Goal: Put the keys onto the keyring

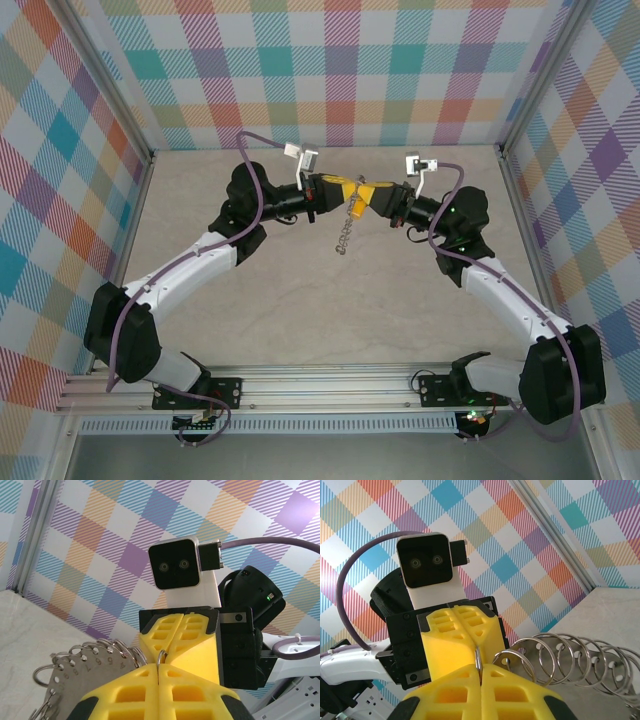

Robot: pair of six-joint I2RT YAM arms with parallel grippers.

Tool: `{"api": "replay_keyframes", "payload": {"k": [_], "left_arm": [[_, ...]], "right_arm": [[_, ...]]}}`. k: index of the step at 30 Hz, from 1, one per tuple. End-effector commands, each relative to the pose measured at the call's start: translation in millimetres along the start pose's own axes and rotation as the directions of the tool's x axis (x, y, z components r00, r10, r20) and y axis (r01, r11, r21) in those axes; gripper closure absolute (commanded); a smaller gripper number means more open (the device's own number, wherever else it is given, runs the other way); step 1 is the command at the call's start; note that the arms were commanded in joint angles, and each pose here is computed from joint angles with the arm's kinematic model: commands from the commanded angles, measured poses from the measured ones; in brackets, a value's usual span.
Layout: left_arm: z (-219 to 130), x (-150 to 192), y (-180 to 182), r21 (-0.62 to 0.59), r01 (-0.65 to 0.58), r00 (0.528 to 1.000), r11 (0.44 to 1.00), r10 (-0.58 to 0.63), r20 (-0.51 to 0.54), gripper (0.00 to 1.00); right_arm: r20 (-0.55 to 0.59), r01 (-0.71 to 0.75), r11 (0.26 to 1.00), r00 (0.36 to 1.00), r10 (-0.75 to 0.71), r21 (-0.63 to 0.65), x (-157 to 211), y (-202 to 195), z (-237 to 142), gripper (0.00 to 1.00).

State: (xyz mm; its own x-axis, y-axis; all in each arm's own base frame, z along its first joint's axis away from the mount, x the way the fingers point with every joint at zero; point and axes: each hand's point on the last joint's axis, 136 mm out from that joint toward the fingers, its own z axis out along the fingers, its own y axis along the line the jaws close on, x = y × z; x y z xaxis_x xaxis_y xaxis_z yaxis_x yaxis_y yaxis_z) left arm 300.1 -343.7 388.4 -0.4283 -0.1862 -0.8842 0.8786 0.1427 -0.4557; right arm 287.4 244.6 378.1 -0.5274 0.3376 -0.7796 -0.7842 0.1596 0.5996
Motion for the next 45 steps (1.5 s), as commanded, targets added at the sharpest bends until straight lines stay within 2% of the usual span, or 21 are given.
{"api": "replay_keyframes", "payload": {"k": [1, 6, 11, 16, 24, 31, 38, 45], "left_arm": [[0, -26, -17, 0.047, -0.068, 0.996, 0.997, 0.065, 0.053, 1.00], [-3, -27, -5, -0.059, -0.058, 0.998, 0.997, 0.059, 0.019, 0.99], [-18, -38, -1, -0.121, -0.092, 0.995, 0.988, 0.094, 0.015, 0.76], [-34, -49, -1, -0.144, -0.126, 0.992, 0.982, 0.127, -0.003, 0.65], [-33, -34, -3, -0.063, -0.151, 0.970, 0.986, 0.136, -0.201, 0.55], [-27, -15, 12, -0.007, -0.079, 0.941, 0.997, 0.072, -0.332, 0.54], [-22, -2, 20, 0.056, 0.007, 0.916, 0.998, 0.016, -0.401, 0.69], [-18, 6, 28, 0.068, 0.061, 0.907, 0.996, -0.027, -0.421, 0.72]], "right_arm": [[0.019, 0.028, 1.000, 0.999, -0.028, 0.002, -11, 4, 4, 1.00], [-0.033, 0.033, 0.997, 0.999, -0.031, 0.065, -5, -3, 3, 1.00], [-0.133, 0.044, 0.995, 0.991, -0.032, 0.088, 5, -11, 1, 1.00], [-0.203, 0.050, 0.996, 0.979, -0.033, 0.080, 12, -17, -3, 1.00], [-0.318, 0.040, 0.999, 0.947, -0.038, -0.002, 20, -21, 0, 1.00], [-0.374, 0.002, 0.997, 0.927, -0.030, -0.075, 22, -24, 6, 1.00], [-0.383, -0.012, 0.996, 0.924, -0.024, -0.090, 20, -27, 9, 1.00], [-0.382, -0.018, 0.996, 0.924, -0.018, -0.091, 20, -31, 11, 1.00]]}}
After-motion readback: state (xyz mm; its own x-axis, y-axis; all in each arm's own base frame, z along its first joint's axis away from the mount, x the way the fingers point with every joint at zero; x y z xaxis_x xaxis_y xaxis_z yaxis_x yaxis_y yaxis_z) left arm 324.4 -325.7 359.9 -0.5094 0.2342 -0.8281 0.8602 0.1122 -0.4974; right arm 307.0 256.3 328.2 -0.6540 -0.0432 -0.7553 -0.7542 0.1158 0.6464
